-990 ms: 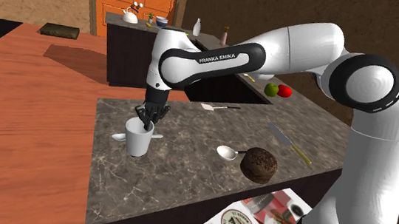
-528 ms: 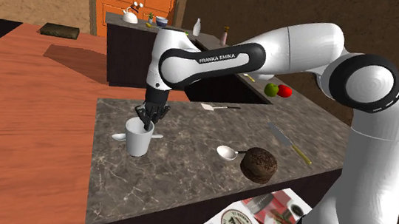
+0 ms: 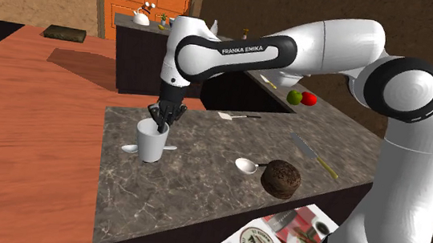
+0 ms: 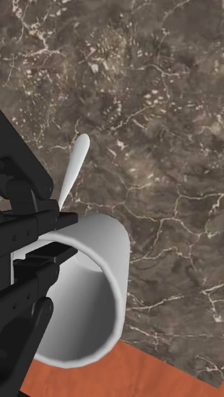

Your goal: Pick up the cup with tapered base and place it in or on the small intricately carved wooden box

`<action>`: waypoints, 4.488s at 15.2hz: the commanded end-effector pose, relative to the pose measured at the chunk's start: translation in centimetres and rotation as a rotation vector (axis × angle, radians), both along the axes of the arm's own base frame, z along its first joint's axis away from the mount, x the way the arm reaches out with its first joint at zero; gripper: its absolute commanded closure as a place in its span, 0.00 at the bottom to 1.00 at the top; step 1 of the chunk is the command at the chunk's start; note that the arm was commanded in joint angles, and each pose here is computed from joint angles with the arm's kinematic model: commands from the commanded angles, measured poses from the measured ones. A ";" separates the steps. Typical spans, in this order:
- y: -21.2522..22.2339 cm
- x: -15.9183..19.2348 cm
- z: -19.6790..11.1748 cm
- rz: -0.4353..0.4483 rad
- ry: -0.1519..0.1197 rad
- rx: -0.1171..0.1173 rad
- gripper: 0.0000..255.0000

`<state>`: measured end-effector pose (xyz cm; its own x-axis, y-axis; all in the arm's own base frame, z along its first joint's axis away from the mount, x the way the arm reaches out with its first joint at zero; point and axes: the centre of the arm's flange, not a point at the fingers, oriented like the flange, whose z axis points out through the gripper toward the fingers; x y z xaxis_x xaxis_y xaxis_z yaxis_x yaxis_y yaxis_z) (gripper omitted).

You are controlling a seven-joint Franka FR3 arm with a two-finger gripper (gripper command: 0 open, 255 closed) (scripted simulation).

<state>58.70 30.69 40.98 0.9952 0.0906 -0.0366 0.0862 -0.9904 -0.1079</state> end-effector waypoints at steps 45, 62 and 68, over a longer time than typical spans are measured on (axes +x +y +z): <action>-21.1 -15.5 16.0 0.000 0.000 0.000 1.00; -39.2 -28.7 18.2 0.000 0.000 0.000 1.00; -40.0 -29.3 15.7 0.000 0.000 0.000 1.00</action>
<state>29.40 -9.24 57.19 0.9952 0.0905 -0.0371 0.0860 -0.9904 -0.1080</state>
